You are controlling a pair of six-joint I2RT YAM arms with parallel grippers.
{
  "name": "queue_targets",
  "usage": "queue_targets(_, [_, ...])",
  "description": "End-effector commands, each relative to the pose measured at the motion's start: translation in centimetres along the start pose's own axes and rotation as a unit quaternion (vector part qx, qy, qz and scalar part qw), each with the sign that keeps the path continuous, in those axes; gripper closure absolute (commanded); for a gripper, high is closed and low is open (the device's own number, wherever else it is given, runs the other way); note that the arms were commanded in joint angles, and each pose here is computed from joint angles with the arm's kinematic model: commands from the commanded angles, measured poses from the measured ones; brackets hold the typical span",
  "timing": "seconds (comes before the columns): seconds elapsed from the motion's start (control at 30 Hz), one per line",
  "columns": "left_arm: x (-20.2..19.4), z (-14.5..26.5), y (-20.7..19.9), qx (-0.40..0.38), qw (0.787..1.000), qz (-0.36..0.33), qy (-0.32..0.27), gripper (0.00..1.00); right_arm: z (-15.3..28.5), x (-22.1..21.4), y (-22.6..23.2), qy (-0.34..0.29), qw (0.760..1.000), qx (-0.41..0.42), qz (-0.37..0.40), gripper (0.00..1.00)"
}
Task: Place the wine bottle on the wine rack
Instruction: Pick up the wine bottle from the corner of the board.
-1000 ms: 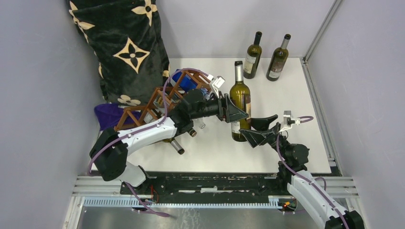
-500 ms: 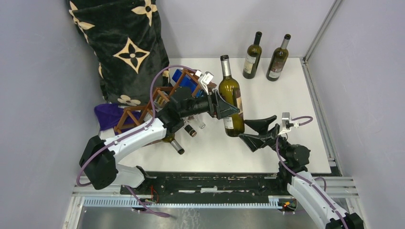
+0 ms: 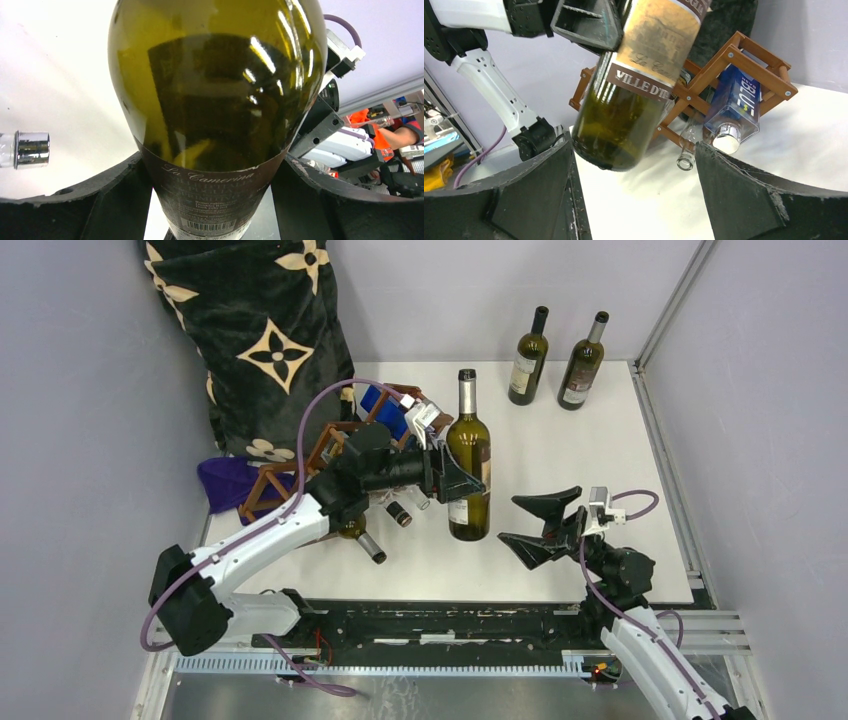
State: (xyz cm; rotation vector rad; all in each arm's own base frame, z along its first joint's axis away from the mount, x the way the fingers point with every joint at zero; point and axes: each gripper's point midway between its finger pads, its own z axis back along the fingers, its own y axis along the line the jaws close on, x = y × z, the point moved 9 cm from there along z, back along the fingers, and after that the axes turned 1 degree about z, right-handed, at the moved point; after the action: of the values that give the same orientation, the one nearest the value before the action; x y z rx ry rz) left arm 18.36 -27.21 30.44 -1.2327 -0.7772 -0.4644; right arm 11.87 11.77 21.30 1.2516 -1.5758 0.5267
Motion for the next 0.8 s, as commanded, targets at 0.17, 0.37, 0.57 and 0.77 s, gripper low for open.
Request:
queue_targets(0.17, [1.8,4.3,-4.1,-0.037,0.996,-0.081,0.005,0.98,-0.2,0.7,-0.1,0.035,0.996,0.013,0.087,0.02])
queue_targets(0.37, [0.7,6.1,-4.4,-0.012,0.993,-0.081,0.081,0.98,-0.3,1.3,-0.7,0.059,0.985,0.008,0.164,0.02])
queue_targets(0.57, [-0.2,7.4,-4.9,-0.013,0.987,-0.059,0.146,0.98,-0.3,1.0,-1.3,0.068,0.980,-0.003,0.188,0.02])
queue_targets(0.77, [-1.4,8.6,-4.5,0.007,0.976,-0.048,0.211,0.98,-0.4,2.6,-1.1,0.092,0.962,0.000,0.256,0.02])
